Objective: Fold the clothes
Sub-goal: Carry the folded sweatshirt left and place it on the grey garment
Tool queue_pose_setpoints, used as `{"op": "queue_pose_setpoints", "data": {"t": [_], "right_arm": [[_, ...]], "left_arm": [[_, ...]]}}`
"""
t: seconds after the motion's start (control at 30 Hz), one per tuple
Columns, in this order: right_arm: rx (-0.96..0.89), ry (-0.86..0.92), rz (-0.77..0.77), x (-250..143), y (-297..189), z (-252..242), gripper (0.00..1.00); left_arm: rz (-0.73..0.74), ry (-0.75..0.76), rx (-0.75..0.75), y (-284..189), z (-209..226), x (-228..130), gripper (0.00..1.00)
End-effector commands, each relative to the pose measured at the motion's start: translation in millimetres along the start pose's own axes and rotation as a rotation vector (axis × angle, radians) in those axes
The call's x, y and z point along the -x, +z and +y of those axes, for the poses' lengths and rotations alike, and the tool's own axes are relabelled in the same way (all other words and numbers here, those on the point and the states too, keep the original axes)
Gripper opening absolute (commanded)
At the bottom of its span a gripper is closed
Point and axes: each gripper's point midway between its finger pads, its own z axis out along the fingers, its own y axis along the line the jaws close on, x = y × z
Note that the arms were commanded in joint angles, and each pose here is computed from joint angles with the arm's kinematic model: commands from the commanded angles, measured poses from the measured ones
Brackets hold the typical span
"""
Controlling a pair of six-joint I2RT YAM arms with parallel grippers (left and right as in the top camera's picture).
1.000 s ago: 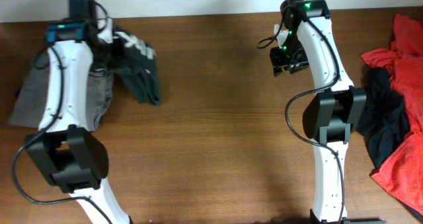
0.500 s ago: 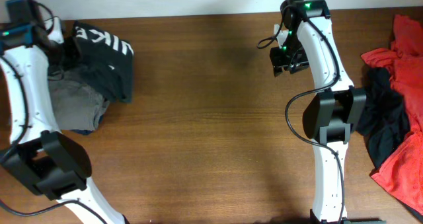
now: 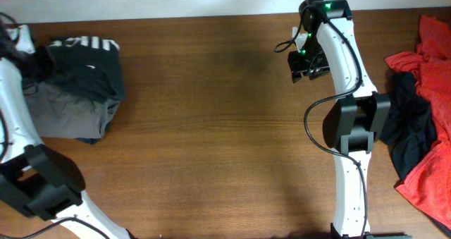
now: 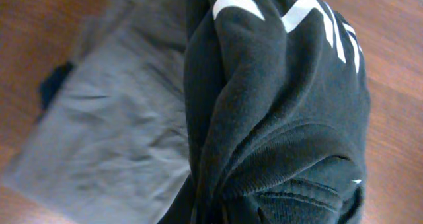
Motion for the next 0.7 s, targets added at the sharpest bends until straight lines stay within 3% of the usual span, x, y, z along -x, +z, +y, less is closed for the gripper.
{"op": "queue_pose_setpoints", "data": {"t": [0.0, 0.67], "right_arm": [[-0.008, 0.003, -0.029, 0, -14, 0, 0.54], [-0.007, 0.003, -0.021, -2, -14, 0, 0.54]], "left_arm": [[-0.102, -0.014, 0.033, -36, 23, 19, 0.01], [-0.055, -0.092, 0.092, -42, 72, 2, 0.01]]}}
